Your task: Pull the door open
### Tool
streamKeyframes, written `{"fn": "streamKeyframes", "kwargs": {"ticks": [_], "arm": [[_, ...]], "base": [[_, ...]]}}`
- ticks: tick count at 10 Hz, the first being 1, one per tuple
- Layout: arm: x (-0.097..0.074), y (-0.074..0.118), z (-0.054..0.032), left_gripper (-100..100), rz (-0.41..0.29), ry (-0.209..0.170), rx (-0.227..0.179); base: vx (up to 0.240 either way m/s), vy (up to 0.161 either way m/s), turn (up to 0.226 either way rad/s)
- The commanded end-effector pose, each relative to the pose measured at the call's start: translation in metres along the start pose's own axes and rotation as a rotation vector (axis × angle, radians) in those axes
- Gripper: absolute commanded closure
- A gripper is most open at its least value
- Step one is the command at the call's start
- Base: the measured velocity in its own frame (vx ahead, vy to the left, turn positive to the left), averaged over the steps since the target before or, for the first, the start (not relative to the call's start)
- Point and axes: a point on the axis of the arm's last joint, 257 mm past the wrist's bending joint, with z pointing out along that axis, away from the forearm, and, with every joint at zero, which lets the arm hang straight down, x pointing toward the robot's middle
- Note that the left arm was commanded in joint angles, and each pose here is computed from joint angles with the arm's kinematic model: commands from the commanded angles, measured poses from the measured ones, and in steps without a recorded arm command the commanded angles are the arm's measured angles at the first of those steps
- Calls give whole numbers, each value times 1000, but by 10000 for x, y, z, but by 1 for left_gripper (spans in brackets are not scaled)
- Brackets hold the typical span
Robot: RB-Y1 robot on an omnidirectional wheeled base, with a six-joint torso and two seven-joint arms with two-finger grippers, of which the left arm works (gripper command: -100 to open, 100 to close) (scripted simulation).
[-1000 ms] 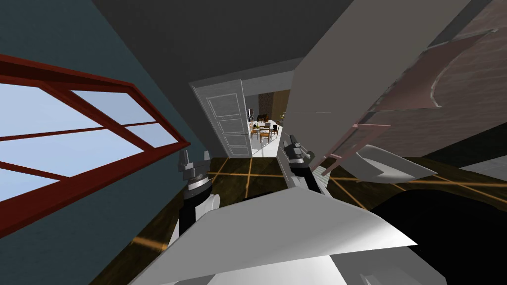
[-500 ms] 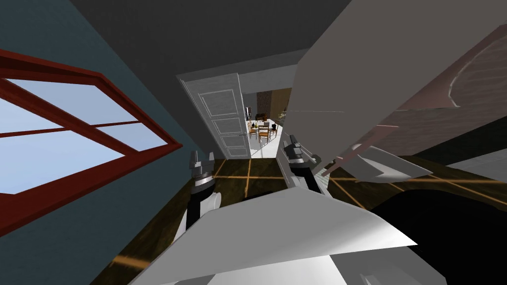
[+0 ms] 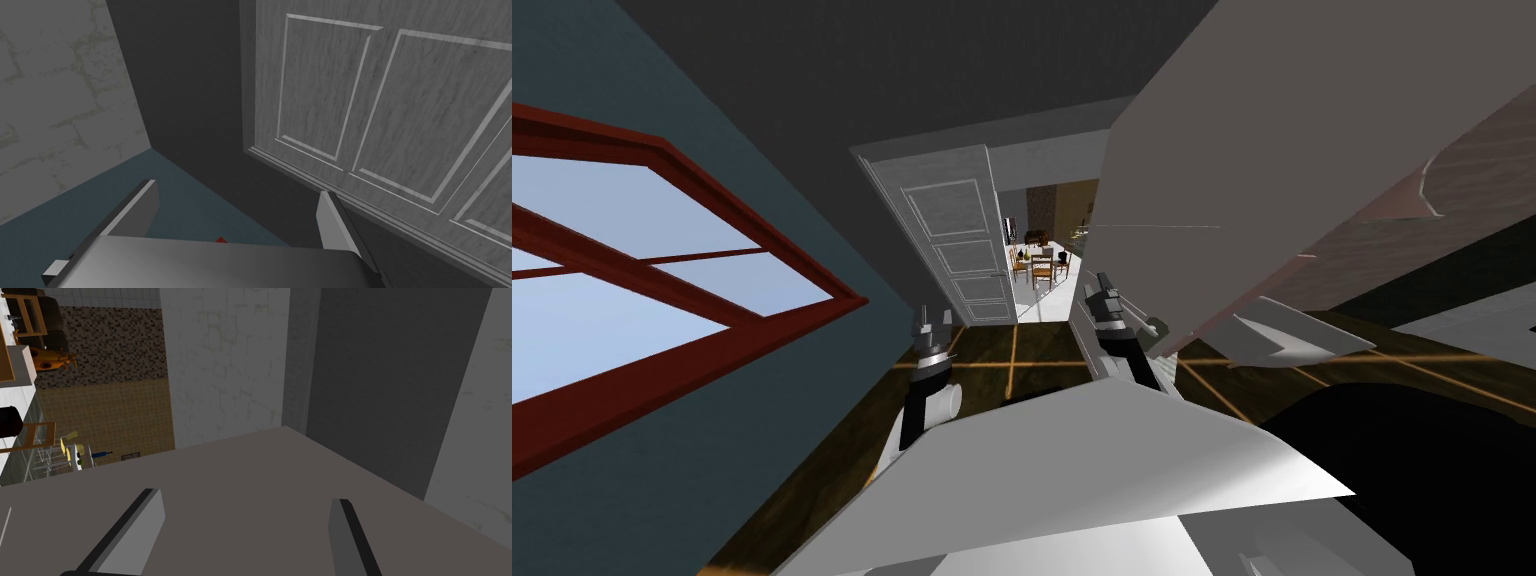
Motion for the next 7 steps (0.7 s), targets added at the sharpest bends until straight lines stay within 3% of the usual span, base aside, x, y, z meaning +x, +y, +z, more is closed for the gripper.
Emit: {"fn": "streamKeyframes", "kwargs": {"ticks": [1, 7], "arm": [[-34, 192, -17, -100, 2, 4, -39], [-127, 742, -45, -100, 11, 12, -146]], "base": [[154, -21, -115], [129, -2, -73]]}}
